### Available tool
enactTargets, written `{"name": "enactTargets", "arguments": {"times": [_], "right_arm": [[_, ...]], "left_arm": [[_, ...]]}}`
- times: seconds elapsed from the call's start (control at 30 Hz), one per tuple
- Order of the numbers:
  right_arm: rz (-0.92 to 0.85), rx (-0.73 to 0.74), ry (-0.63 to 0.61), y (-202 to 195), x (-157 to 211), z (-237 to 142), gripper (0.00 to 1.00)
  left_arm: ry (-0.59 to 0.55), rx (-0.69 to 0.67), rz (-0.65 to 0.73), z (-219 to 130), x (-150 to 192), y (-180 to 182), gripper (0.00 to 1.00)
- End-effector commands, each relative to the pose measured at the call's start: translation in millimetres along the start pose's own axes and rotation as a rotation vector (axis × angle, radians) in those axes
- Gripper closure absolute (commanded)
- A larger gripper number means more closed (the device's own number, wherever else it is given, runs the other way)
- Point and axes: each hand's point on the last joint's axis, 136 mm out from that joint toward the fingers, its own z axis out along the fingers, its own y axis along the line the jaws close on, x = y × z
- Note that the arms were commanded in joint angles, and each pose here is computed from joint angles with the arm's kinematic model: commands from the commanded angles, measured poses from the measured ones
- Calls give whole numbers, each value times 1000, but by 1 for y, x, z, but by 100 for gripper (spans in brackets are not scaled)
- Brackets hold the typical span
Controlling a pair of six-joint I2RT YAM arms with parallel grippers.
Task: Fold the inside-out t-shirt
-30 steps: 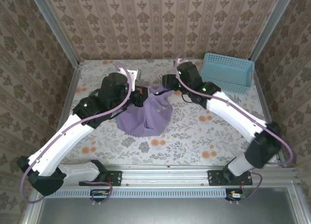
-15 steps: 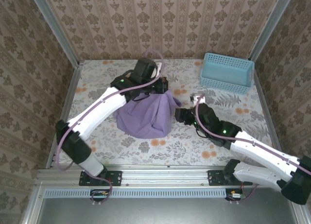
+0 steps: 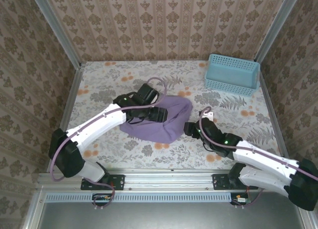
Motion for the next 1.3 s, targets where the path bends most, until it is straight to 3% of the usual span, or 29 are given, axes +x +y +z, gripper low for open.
{"name": "enactTargets", "arguments": {"times": [0.0, 0.1, 0.33, 0.63, 0.97, 1.03, 1.2, 1.27], "right_arm": [[68, -48, 10, 23, -7, 12, 23], [86, -72, 41, 36, -3, 25, 24], [89, -65, 93, 44, 6, 45, 27], [79, -136, 186, 73, 19, 72, 31], [98, -204, 229, 97, 23, 93, 32], [89, -167, 252, 92, 29, 97, 38], [42, -103, 238, 73, 33, 89, 78], [15, -78, 227, 63, 36, 79, 88]], "left_arm": [[16, -3, -23, 29, 7, -10, 21], [44, 2, -30, 49, 12, -19, 24], [40, -103, -85, 70, 24, 5, 41], [-45, -92, -187, 62, 36, 30, 82], [-81, 70, -237, 57, 56, 15, 92], [-80, 78, -239, 59, 61, 14, 92], [-82, 48, -274, 66, 68, 29, 93], [-74, 49, -282, 69, 69, 32, 94]]}}
